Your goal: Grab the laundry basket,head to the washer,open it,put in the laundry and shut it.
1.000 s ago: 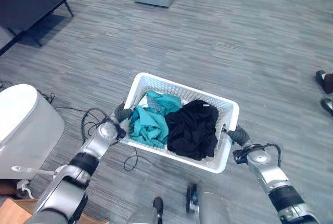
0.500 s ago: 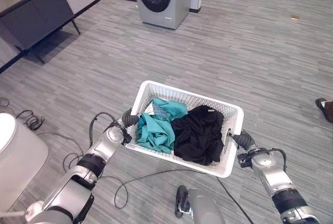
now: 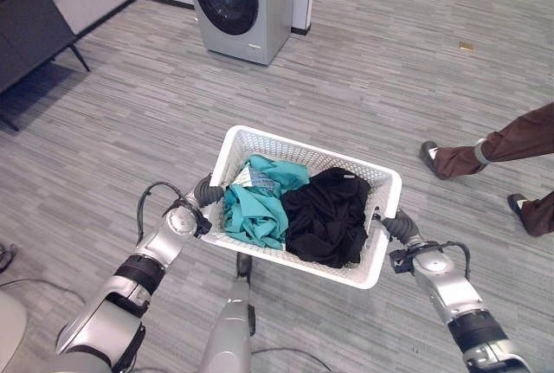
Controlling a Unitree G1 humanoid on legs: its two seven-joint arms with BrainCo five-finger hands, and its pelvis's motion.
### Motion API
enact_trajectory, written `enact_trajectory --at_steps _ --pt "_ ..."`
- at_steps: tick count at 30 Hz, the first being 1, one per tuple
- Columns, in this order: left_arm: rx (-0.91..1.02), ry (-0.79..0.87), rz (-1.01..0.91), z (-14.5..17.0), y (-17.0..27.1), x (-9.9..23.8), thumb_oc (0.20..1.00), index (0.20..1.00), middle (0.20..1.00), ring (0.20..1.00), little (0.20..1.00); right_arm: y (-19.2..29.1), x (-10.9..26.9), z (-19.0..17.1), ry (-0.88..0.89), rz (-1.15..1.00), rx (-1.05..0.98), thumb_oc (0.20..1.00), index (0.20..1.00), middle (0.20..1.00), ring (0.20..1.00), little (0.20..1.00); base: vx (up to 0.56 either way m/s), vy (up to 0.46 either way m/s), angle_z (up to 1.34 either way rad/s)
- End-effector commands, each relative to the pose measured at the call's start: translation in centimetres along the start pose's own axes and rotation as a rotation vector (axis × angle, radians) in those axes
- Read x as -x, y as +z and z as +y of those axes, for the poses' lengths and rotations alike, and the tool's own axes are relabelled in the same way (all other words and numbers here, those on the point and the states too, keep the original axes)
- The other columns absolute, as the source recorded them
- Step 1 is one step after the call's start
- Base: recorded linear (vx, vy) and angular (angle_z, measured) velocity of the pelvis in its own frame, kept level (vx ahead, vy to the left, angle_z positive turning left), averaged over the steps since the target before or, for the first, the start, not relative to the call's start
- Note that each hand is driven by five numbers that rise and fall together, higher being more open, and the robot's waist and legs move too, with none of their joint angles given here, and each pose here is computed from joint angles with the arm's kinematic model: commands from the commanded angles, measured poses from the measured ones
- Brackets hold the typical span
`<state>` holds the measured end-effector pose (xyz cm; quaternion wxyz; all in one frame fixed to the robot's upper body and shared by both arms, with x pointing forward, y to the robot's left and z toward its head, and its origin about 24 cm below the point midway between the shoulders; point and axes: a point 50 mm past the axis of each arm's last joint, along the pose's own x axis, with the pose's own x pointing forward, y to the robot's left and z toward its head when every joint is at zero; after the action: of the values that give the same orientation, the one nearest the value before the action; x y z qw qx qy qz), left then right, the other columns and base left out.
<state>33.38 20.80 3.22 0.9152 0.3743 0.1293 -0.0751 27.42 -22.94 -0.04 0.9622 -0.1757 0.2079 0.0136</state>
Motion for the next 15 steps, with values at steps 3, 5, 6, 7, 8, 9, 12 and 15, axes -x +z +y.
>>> enact_trajectory --at_steps 3,5,6,7,8,9,12,15 --pt "0.048 0.216 -0.132 6.3 3.7 -0.5 0.2 0.2 0.2 0.2 0.2 5.7 0.1 -2.4 -0.033 -0.28 -0.034 0.2 0.2 0.2 0.2 0.2 0.5 0.289 -0.37" --pt "0.023 0.217 -0.127 6.4 3.5 -0.5 0.2 0.2 0.2 0.2 0.2 4.9 0.3 -1.8 -0.025 -0.264 -0.067 0.2 0.2 0.2 0.2 0.2 0.61 0.396 0.18" --pt "0.023 0.217 -0.127 6.4 3.5 -0.5 0.2 0.2 0.2 0.2 0.2 4.9 0.3 -1.8 -0.025 -0.264 -0.067 0.2 0.2 0.2 0.2 0.2 0.51 0.358 0.39" --pt "0.016 0.214 -0.131 6.4 3.7 -0.6 0.2 0.2 0.2 0.2 0.2 4.7 0.2 -1.6 -0.023 -0.26 -0.073 0.2 0.2 0.2 0.2 0.2 0.29 0.244 0.23" --pt "0.013 0.218 -0.137 6.5 3.9 -0.6 0.2 0.2 0.2 0.2 0.2 4.8 0.1 -1.4 -0.021 -0.262 -0.076 0.2 0.2 0.2 0.2 0.2 0.39 0.347 0.23" --pt "0.007 0.22 -0.141 6.6 4.0 -0.5 0.2 0.2 0.2 0.2 0.2 5.1 0.0 -1.2 -0.015 -0.268 -0.073 0.2 0.2 0.2 0.2 0.2 0.34 0.33 0.16" --pt "0.003 0.23 -0.142 7.0 4.0 -0.4 0.2 0.2 0.2 0.2 0.2 5.7 -0.2 -0.5 0.005 -0.283 -0.066 0.2 0.2 0.2 0.2 0.2 0.33 0.276 -0.05" --pt "-0.008 0.22 -0.16 7.0 4.8 -0.6 0.2 0.2 0.2 0.2 0.2 6.0 -0.3 -0.6 0.018 -0.282 -0.05 0.2 0.2 0.2 0.2 0.2 0.46 0.169 -0.07"
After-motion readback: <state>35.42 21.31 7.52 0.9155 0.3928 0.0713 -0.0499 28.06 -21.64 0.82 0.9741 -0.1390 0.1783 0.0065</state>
